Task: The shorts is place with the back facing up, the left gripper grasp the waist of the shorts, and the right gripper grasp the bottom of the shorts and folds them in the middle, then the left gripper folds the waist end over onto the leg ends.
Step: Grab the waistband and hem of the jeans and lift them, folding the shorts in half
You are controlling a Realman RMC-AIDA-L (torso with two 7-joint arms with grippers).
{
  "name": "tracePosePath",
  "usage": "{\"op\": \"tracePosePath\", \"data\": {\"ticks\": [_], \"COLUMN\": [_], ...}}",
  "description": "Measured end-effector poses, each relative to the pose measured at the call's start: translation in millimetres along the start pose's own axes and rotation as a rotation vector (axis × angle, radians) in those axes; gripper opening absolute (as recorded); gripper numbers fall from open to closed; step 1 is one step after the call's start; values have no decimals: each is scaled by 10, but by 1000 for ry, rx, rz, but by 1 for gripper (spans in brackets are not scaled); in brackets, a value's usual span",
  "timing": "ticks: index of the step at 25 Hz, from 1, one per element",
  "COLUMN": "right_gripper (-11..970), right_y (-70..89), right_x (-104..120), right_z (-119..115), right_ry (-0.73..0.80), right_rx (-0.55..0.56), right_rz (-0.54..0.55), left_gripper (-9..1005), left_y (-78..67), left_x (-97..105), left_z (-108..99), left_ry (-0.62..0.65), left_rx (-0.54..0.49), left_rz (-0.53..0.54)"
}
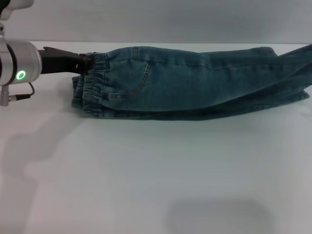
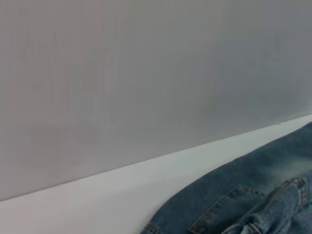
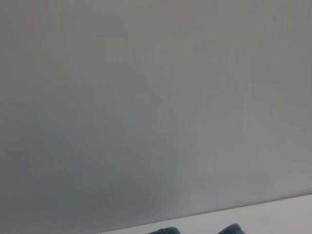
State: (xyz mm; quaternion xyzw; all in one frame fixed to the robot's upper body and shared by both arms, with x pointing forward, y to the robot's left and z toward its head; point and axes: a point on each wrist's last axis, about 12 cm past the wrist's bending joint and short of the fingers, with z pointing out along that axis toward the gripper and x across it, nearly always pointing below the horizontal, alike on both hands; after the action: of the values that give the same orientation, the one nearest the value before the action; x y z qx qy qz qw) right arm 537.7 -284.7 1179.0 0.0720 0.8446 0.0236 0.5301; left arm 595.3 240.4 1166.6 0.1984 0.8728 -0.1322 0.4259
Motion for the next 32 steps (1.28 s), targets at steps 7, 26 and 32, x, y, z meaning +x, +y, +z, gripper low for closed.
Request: {"op": "tracePosePath", "data": {"ticks": [7,26,32], "right_gripper": [6,116,171], "right_y": [-56,-356,-544], "right_x": [-49,314,608], "right_z": [87,673,840], "right_ry": [-15,-156,-209], "right_rx": [15,31,14], "right_rz": [5,-165,-176], "left_gripper": [87,90,186], "left_y": [18,95,105], "left_x": [-49,-58,-17], "left_z": [73,501,596], "left_ry": [-8,-186,-211], "left_rx": [-4,-166,-206], "left_rz": [-7,60,81]}}
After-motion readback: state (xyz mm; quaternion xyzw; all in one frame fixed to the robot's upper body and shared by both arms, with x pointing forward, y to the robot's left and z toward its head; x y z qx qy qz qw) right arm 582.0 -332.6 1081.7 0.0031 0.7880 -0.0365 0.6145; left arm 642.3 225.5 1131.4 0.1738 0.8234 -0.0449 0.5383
